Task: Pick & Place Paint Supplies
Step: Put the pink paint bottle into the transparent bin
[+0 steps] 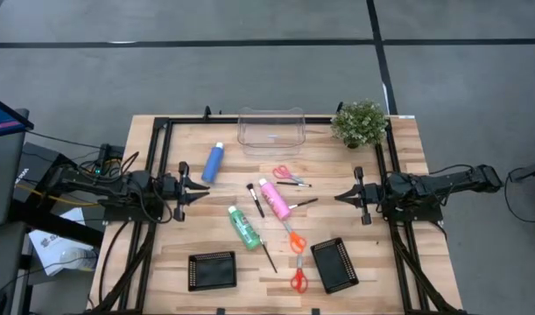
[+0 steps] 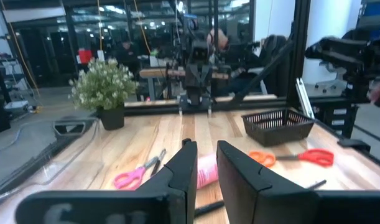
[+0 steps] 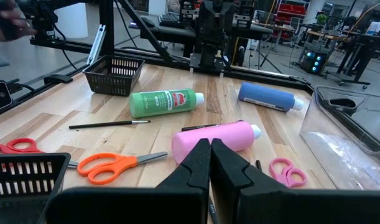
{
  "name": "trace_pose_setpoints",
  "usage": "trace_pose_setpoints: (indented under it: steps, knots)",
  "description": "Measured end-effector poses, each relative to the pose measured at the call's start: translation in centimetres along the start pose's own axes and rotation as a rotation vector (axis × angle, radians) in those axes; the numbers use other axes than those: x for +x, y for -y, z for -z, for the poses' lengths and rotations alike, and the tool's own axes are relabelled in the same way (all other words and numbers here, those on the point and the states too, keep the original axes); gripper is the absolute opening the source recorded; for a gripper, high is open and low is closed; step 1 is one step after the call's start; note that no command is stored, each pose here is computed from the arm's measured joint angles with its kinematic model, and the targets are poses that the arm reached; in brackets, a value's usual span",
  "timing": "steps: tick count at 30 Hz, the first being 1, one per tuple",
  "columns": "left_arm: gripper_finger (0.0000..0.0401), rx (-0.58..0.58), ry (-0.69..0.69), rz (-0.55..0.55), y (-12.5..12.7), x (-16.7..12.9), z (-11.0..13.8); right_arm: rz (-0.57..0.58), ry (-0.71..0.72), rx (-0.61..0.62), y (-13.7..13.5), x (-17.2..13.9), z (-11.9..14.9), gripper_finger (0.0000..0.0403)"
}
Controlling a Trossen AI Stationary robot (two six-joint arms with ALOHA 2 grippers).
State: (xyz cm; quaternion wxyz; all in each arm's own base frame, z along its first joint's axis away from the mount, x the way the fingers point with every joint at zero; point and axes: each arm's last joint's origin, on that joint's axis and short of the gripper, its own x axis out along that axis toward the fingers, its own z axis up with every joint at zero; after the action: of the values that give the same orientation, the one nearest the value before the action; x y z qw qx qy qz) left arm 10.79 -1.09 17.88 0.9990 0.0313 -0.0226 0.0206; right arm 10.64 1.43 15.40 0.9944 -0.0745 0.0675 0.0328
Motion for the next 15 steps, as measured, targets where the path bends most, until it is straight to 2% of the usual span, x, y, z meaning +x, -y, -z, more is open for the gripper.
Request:
trace_pose_setpoints:
  steps: [7,15]
  knots:
    - [0.0053,-0.017,0.085,-0.005,-0.06,-0.04,-0.83,0.0,0.0,0.0,0.0,0.0,0.01,0.0]
    - [0.0053,-0.071,0.092,0.0,-0.06,-0.04,-0.9,0.0,0.006,0.003,0.0,0.0,-0.06,0.0]
